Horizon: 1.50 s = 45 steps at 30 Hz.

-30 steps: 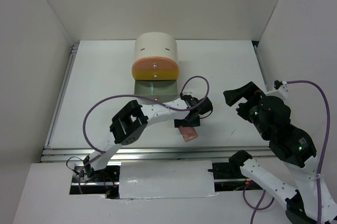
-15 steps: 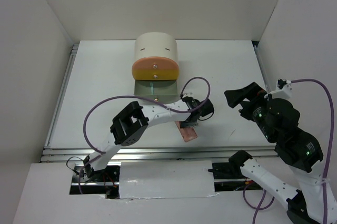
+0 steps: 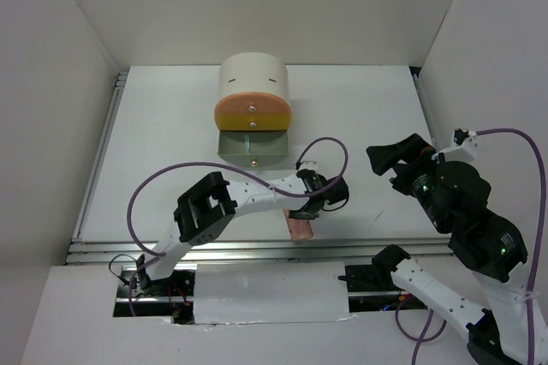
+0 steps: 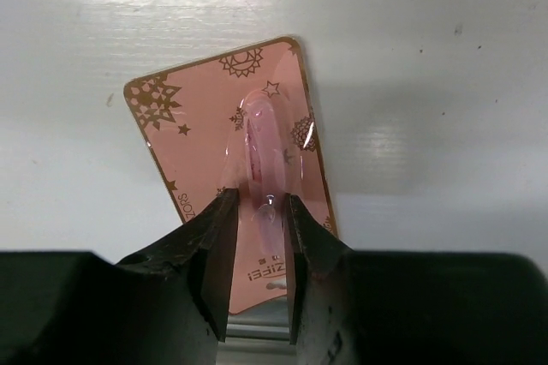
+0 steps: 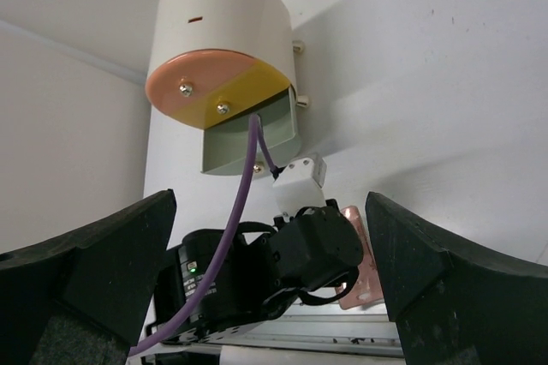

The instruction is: Organize the makeup

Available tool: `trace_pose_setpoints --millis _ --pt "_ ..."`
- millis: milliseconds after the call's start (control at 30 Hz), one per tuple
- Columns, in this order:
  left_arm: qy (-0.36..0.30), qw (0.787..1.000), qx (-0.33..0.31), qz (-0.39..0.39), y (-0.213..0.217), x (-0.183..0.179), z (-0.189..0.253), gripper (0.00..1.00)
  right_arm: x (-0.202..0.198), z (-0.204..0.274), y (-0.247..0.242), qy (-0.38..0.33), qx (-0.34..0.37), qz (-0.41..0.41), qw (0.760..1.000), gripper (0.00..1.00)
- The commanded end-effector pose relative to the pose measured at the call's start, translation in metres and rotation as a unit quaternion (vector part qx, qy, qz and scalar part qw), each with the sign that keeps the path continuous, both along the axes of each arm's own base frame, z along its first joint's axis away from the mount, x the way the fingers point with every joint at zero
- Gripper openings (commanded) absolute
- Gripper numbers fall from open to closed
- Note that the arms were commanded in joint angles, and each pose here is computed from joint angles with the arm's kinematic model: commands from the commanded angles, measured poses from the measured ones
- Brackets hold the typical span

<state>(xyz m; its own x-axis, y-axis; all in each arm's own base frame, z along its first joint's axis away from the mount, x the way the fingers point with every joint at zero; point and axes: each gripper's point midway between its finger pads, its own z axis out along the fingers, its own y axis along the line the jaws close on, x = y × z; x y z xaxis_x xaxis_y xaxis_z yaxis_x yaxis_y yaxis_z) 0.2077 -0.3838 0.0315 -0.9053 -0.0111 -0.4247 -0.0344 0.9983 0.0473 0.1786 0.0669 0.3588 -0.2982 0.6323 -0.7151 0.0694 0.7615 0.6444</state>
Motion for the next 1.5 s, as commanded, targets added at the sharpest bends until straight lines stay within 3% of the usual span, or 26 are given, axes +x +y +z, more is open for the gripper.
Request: trace_pose_setpoints --millis 0,500,667,833,1100,1233,1267,1467 --pt "-0.032 0.999 -0.005 -0.018 0.007 0.002 0.035 0.00 0.005 0.012 -0.002 -0.022 0.003 -0.011 1.000 1.00" --pt "-0.092 0.994 -0.049 -0.027 0.033 0.001 0.110 0.00 0.019 0.014 0.004 -0.023 0.009 -0.021 0.999 1.00" --pt "-0.121 0.990 -0.070 0.015 0.057 0.025 0.143 0.00 0.024 0.015 0.009 -0.021 0.010 -0.018 1.000 1.00" --pt "-0.139 0.976 -0.141 0.087 0.084 0.062 0.172 0.00 0.028 0.020 0.012 -0.025 0.013 -0.015 0.999 1.00" --pt "-0.205 0.927 -0.262 0.173 0.118 0.125 0.204 0.00 0.029 0.033 0.013 -0.036 0.013 -0.012 0.999 1.00" --pt "-0.260 0.891 -0.319 0.191 0.124 0.151 0.225 0.00 0.027 0.034 0.011 -0.035 0.011 -0.013 0.999 1.00" --pt "-0.293 0.871 -0.338 0.201 0.127 0.159 0.242 0.00 0.025 0.035 0.010 -0.036 0.011 -0.014 0.999 1.00" --pt "-0.354 0.820 -0.382 0.238 0.139 0.181 0.251 0.00 0.016 0.044 0.003 -0.049 0.017 -0.014 0.999 1.00"
